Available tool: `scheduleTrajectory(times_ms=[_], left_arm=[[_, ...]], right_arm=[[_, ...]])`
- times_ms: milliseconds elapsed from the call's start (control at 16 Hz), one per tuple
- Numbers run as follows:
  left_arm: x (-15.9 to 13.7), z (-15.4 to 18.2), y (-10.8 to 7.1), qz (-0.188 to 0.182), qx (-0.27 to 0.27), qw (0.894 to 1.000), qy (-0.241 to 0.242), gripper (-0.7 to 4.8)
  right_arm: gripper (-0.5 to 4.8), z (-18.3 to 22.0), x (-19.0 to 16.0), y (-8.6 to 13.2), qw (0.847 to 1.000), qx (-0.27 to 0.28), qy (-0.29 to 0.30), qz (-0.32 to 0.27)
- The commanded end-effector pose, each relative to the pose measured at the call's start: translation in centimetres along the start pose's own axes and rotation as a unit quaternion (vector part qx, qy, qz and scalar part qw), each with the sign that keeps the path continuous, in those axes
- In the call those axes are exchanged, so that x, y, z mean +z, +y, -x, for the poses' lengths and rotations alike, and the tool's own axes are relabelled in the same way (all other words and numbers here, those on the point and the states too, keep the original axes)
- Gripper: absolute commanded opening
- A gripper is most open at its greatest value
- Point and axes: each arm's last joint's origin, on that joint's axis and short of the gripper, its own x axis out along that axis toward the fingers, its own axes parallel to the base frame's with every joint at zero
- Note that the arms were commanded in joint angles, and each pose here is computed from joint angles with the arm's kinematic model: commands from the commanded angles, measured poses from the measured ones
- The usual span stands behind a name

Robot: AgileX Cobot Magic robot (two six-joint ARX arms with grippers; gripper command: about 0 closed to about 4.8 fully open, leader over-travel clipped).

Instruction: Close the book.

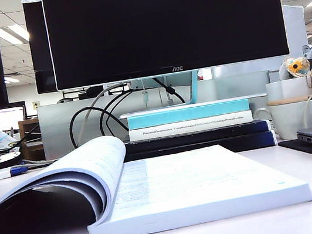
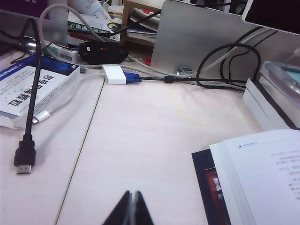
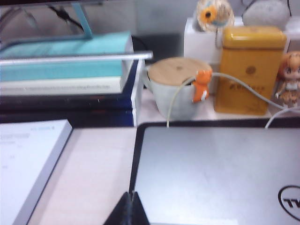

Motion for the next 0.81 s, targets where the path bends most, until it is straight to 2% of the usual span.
scheduleTrajectory(times_ms=[63, 125, 188, 251, 376, 438, 501, 564, 752, 814], left_arm=[[0.1, 0.0, 0.0, -0.002, -0.007, 1.0, -0.003, 0.18], [0.1, 0.0, 0.0, 0.002, -0.007, 1.0, -0.003, 0.18], [0.1, 0.0, 0.0, 0.034, -0.007, 0.999, -0.003, 0.18], [0.1, 0.0, -0.1, 0.045, -0.008, 0.999, -0.003, 0.18], [0.3, 0.0, -0.3, 0.078, -0.047, 0.996, -0.007, 0.18], [0.8, 0.1, -0.5, 0.102, -0.073, 0.992, -0.025, 0.18], [1.6, 0.2, -0.7, 0.145, -0.084, 0.984, -0.057, 0.18], [2.4, 0.5, -0.8, 0.164, -0.089, 0.98, -0.076, 0.18], [4.4, 0.9, -1.2, 0.152, -0.083, 0.983, -0.064, 0.15], [7.1, 0.7, -1.7, 0.118, -0.079, 0.989, -0.044, 0.12]], right_arm=[[-0.01, 0.0, 0.0, 0.0, 1.0, -0.001, 0.0, -0.002], [-0.01, 0.0, 0.0, 0.0, 1.0, -0.001, 0.0, -0.002], [-0.01, 0.0, 0.0, 0.0, 1.0, -0.001, 0.0, -0.01], [-0.01, 0.0, 0.0, 0.0, 1.0, -0.001, 0.0, -0.01], [-0.01, 0.0, 0.1, 0.0, 1.0, -0.001, -0.005, -0.02], [-0.01, 0.1, 0.3, 0.0, 0.999, -0.008, -0.008, -0.043], [-0.01, 0.1, 0.5, -0.2, 0.997, -0.032, -0.011, -0.07], [-0.01, 0.3, 0.9, -0.2, 0.996, -0.043, -0.007, -0.08], [-0.02, 1.1, 3.1, -0.3, 0.995, -0.05, -0.024, -0.084], [-0.02, 2.0, 5.9, -0.3, 0.991, -0.06, -0.068, -0.096]])
